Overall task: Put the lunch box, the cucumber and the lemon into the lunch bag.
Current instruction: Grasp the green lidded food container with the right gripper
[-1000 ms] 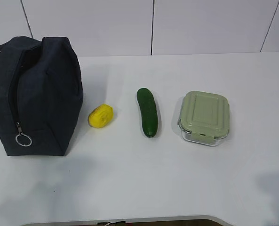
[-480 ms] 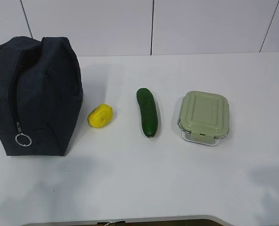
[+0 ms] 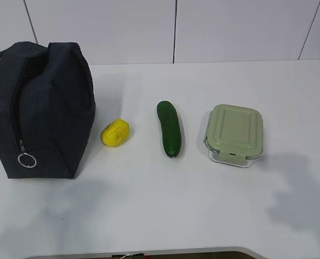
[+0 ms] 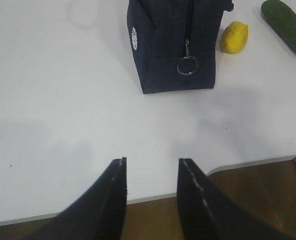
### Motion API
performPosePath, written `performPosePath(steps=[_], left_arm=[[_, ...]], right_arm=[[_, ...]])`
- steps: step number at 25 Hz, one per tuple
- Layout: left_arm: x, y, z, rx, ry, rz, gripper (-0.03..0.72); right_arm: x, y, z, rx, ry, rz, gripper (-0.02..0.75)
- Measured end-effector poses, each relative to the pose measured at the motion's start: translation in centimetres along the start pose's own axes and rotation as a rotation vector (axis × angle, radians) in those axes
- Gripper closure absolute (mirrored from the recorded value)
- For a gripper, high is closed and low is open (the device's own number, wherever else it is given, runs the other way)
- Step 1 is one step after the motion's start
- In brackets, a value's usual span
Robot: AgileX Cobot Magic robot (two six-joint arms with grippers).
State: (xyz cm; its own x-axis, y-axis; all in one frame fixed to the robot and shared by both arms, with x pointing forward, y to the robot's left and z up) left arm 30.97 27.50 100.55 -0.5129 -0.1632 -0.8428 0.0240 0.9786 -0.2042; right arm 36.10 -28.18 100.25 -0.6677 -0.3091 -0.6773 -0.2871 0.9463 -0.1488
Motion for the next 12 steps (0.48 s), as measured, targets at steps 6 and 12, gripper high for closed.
performPosePath(steps=[6, 12], left_arm=[[0.0, 0.0, 0.0, 0.000, 0.000, 0.000, 0.446], [0.0, 0.2, 0.0, -0.008, -0.001, 0.005, 0.446]], right_arm=[[-1.8, 0.9, 3.3, -0.071, 0.078, 0.040, 0.225], [-3.5, 2.1, 6.6, -0.159, 0.176, 0.113, 0.225]])
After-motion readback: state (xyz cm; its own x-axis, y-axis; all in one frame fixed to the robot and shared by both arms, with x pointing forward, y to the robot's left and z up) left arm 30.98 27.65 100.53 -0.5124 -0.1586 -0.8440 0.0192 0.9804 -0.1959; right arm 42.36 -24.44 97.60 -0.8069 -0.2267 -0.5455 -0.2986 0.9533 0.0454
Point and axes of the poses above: a point on each arm's last joint axis where the gripper is mounted, z pointing out along that axis toward the gripper, y along the wrist's bending axis when the last joint is at zero, x = y × z, the point moved 9 cm from there along z, pointing out along that axis toward the gripper, and after that the axes turned 11 degrees about -z, right-handed, at the moved point
